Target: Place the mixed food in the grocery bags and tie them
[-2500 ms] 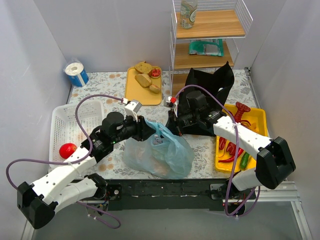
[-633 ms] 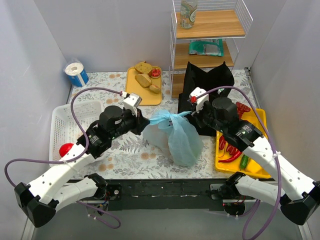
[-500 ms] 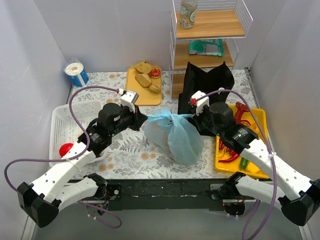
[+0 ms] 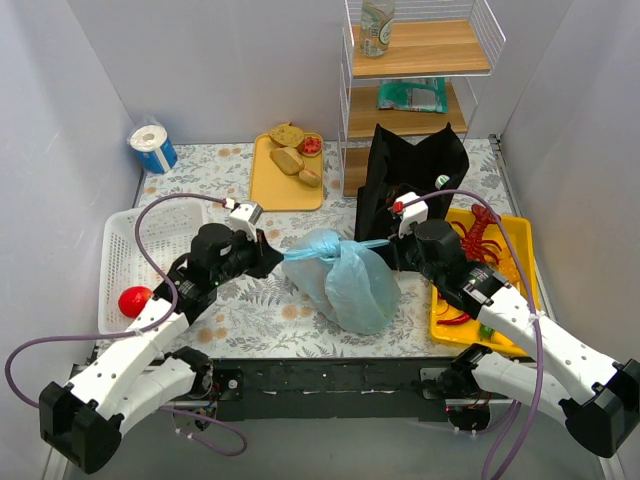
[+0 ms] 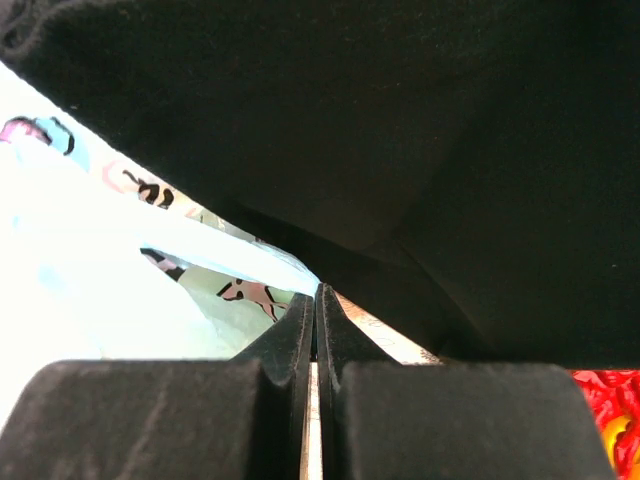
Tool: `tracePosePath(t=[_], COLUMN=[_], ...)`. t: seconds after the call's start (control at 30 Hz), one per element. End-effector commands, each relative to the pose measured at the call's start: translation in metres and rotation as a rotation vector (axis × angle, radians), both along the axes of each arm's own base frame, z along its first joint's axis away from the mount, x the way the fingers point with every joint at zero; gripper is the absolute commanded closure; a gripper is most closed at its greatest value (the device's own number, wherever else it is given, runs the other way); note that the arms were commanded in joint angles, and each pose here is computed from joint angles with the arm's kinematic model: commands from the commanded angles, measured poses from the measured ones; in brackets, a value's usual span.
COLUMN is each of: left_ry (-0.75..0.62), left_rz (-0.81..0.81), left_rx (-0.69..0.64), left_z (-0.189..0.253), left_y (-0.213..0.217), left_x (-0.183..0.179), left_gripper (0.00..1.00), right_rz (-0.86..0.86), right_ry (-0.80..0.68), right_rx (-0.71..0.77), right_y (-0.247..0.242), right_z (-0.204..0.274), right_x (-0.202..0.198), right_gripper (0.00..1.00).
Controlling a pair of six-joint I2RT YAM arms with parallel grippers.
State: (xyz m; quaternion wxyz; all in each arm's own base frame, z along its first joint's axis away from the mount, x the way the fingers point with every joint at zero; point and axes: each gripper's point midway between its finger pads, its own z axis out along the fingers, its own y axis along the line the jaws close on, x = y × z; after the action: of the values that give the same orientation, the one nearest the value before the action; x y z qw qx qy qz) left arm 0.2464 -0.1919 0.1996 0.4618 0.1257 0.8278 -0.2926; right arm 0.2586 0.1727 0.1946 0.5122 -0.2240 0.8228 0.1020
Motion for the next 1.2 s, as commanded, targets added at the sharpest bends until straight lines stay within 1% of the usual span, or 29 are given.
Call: tracePosePath(t=[0.0, 0.07, 0.13, 0.17, 0.2, 0.23, 0.27, 0.3, 0.33, 0.37, 0.4, 0.5, 0.57, 0.6, 0.63, 0.73, 0.93, 1.0, 1.07, 1.1, 1.17], left_ry=[0.021, -0.001, -0.013, -0.015, -0.024, 0.004, 0.008, 0.010, 0.028, 0.025, 0.019, 0.002, 0.012, 0.039, 0.052, 0.094, 0.120, 0.133, 0.162, 0.169, 0.175], left_rz=[0.003, -0.148, -0.265, -0.288, -0.316, -0.335, -0.362, -0.377, -0.384, -0.396, -0.397, -0.403, -0.417, -0.435, -0.449, -0.480, -0.497, -0.517, -0.551, -0.560, -0.563], left_rx=[0.028, -0.038, -0.060, -0.064, -0.059, -0.052, -0.061, -0.061, -0.060, -0.060, -0.059, -0.053, -0.049, -0.053, -0.056, -0.057, -0.037, -0.039, -0.043, -0.042, -0.041], left_z=[-0.017, -0.008, -0.003, 0.000, 0.001, -0.004, 0.000, 0.000, -0.003, -0.002, 0.001, 0.004, 0.002, -0.004, -0.006, -0.015, -0.025, -0.027, -0.033, -0.034, -0.037], left_y=[0.018, -0.003, -0.015, -0.018, -0.021, -0.024, -0.027, -0.029, -0.031, -0.033, -0.034, -0.035, -0.037, -0.040, -0.042, -0.046, -0.050, -0.053, -0.058, -0.060, -0.062], left_x=[-0.013, -0.029, -0.039, -0.040, -0.040, -0.040, -0.042, -0.042, -0.040, -0.040, -0.038, -0.034, -0.033, -0.034, -0.036, -0.041, -0.046, -0.049, -0.054, -0.055, -0.056], left_gripper=[1.00, 1.00, 1.00, 1.00, 0.99, 0.93, 0.82, 0.56, 0.49, 0.44, 0.32, 0.20, 0.21, 0.21, 0.23, 0.25, 0.26, 0.28, 0.38, 0.57, 0.80], right_rz=[-0.174, -0.089, -0.002, 0.073, 0.111, 0.188, 0.216, 0.239, 0.267, 0.299, 0.308, 0.335, 0.339, 0.342, 0.341, 0.335, 0.326, 0.325, 0.325, 0.319, 0.283], right_ry=[-0.060, -0.061, -0.082, -0.073, -0.074, -0.060, -0.058, -0.053, -0.048, -0.044, -0.040, -0.046, -0.052, -0.053, -0.054, -0.060, -0.071, -0.073, -0.073, -0.072, -0.078], right_rx=[-0.075, -0.036, -0.032, -0.009, 0.002, 0.009, 0.014, 0.022, 0.026, 0.033, 0.037, 0.041, 0.046, 0.048, 0.048, 0.045, 0.040, 0.042, 0.044, 0.045, 0.054], right_y=[-0.041, -0.025, -0.013, -0.002, 0.005, 0.016, 0.020, 0.023, 0.027, 0.032, 0.033, 0.037, 0.038, 0.039, 0.039, 0.038, 0.038, 0.038, 0.039, 0.038, 0.034], right_z=[0.005, 0.009, 0.015, 0.016, 0.018, 0.016, 0.017, 0.017, 0.016, 0.016, 0.016, 0.018, 0.020, 0.021, 0.021, 0.023, 0.025, 0.026, 0.026, 0.026, 0.028], right_x=[0.014, 0.011, 0.009, 0.003, 0.001, -0.005, -0.008, -0.010, -0.012, -0.015, -0.016, -0.018, -0.018, -0.018, -0.018, -0.016, -0.012, -0.012, -0.011, -0.011, -0.009], right_gripper=[0.99, 0.99, 0.99, 0.99, 0.99, 0.99, 0.99, 0.99, 0.99, 0.99, 0.99, 0.99, 0.99, 0.99, 0.99, 0.99, 0.99, 0.99, 0.99, 0.99, 0.99])
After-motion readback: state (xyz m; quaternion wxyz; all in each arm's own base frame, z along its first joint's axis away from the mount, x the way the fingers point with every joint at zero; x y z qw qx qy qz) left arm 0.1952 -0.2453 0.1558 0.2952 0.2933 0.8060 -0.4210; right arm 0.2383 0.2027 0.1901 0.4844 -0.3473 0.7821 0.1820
